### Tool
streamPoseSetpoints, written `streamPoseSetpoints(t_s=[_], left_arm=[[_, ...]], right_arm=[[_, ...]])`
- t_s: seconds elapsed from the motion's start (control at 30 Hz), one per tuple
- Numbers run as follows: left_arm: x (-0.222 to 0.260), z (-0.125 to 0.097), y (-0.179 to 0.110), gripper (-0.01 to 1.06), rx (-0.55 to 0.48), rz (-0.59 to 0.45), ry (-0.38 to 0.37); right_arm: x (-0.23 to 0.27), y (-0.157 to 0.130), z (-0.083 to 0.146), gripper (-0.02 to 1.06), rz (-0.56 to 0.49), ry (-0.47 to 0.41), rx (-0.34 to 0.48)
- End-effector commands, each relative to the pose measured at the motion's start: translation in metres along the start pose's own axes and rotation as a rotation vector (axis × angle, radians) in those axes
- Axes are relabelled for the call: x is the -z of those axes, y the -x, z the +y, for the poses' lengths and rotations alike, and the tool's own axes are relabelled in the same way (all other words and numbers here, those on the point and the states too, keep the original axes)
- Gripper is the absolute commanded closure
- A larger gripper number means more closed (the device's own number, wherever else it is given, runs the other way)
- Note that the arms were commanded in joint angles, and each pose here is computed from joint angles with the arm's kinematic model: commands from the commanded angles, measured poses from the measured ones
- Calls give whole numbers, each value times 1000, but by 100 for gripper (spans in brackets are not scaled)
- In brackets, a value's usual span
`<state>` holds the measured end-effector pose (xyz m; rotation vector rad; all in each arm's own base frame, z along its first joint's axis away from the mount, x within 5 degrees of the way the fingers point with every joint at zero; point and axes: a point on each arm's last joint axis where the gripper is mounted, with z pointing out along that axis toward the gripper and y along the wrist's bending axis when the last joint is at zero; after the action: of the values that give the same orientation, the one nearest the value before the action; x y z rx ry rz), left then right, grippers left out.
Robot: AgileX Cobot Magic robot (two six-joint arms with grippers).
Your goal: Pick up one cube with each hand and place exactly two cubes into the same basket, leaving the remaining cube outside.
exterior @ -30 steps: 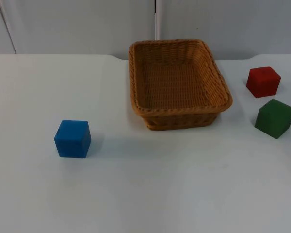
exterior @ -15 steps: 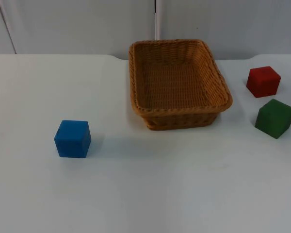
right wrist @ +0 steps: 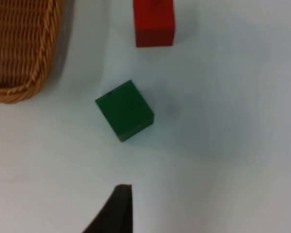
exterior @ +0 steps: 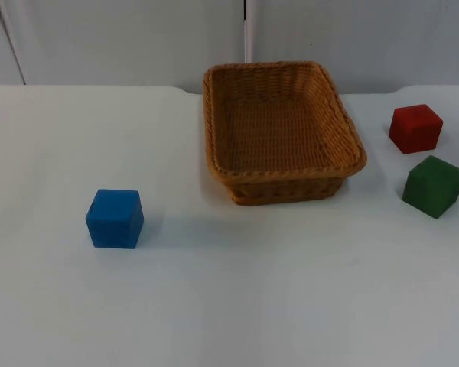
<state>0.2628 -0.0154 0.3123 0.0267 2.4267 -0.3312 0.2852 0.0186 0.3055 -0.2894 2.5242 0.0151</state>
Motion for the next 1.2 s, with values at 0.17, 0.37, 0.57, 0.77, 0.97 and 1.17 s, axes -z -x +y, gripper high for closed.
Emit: streamPoseSetpoints(t_s=[0.17,0.37,0.57,0.77,0.97,1.17], left_arm=[[-50,-18,9,0,-57,102,-60],[-80,-25,6,0,-73,155,-71],[-112,-31,-1,0,-82,223,-81],[-135,-31,-11,0,-85,285,-77],[-149,-32,-18,0,-84,325,-75],[-165,-35,-26,0,-83,351,-73]], right_arm=[[-28,13,-2,0,35,37,17],[-42,15,7,0,47,53,73],[-60,18,31,0,48,89,172],[-80,16,46,0,88,124,255],[-96,25,46,0,127,137,313],[-118,38,47,0,173,159,391]])
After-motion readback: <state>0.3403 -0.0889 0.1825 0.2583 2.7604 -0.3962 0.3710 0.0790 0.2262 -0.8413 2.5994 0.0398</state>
